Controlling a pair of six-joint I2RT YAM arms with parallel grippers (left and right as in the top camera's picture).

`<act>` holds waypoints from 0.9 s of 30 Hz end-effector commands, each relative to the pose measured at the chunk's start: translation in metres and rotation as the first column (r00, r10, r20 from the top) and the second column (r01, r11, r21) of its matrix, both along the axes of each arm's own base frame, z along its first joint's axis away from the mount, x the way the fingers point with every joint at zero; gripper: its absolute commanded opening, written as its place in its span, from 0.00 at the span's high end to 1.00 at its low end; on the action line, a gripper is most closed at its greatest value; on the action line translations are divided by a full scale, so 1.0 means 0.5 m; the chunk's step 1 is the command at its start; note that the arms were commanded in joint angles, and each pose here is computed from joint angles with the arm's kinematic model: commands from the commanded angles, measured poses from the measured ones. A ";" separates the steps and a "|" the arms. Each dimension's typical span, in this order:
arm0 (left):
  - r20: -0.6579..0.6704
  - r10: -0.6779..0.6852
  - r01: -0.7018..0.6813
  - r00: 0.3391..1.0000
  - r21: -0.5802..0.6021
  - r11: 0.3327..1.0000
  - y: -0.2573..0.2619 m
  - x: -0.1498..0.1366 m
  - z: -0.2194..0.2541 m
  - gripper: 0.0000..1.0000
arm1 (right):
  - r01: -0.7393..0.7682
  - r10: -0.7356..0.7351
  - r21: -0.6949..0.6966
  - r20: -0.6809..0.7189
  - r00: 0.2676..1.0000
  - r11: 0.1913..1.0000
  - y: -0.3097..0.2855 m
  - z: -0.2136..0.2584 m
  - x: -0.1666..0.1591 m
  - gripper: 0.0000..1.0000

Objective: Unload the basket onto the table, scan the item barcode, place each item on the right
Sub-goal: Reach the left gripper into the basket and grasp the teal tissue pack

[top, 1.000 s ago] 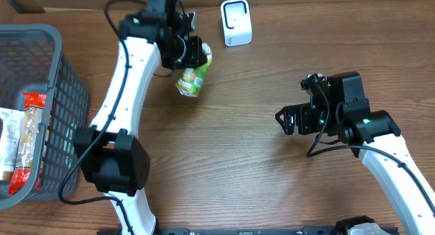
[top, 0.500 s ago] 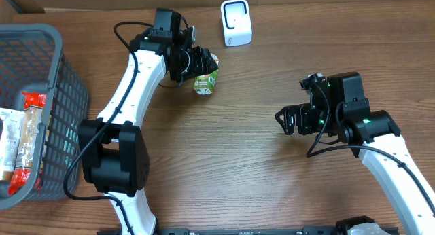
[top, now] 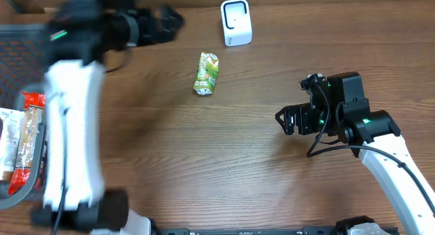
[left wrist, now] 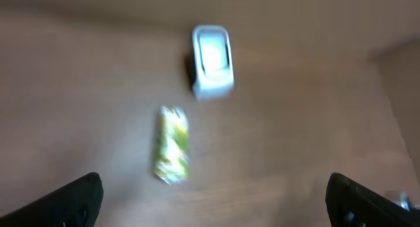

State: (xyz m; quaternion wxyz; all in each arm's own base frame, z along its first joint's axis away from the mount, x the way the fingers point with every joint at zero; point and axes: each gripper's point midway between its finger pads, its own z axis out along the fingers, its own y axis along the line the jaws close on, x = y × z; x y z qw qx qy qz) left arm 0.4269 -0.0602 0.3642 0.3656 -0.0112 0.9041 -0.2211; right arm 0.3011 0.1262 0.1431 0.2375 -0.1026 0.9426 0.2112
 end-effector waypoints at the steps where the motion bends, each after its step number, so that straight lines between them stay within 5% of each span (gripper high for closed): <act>1: 0.200 -0.018 -0.021 0.980 0.193 0.981 0.092 -0.087 0.119 0.00 | 0.001 -0.001 0.008 0.032 0.999 1.000 0.002 0.022 0.014 0.00; 6: 0.092 0.323 -0.336 0.942 0.224 0.915 0.296 -0.197 0.098 0.00 | 0.001 -0.001 0.008 0.032 0.999 1.000 0.002 0.022 0.014 0.00; 11: -0.087 0.664 -0.651 0.743 0.137 0.747 0.497 -0.293 0.022 0.00 | 0.001 -0.002 0.007 0.032 0.999 1.000 0.002 0.022 0.014 0.00; 17: -0.235 0.808 -0.815 0.541 0.092 0.572 0.649 -0.380 -0.088 0.00 | 0.001 -0.001 0.008 0.032 0.999 1.000 0.002 0.022 0.014 0.00; 27: -0.359 0.692 -0.693 0.627 0.149 0.705 0.690 -0.320 -0.321 0.00 | 0.001 -0.002 0.007 0.032 0.999 1.000 0.002 0.022 0.014 0.00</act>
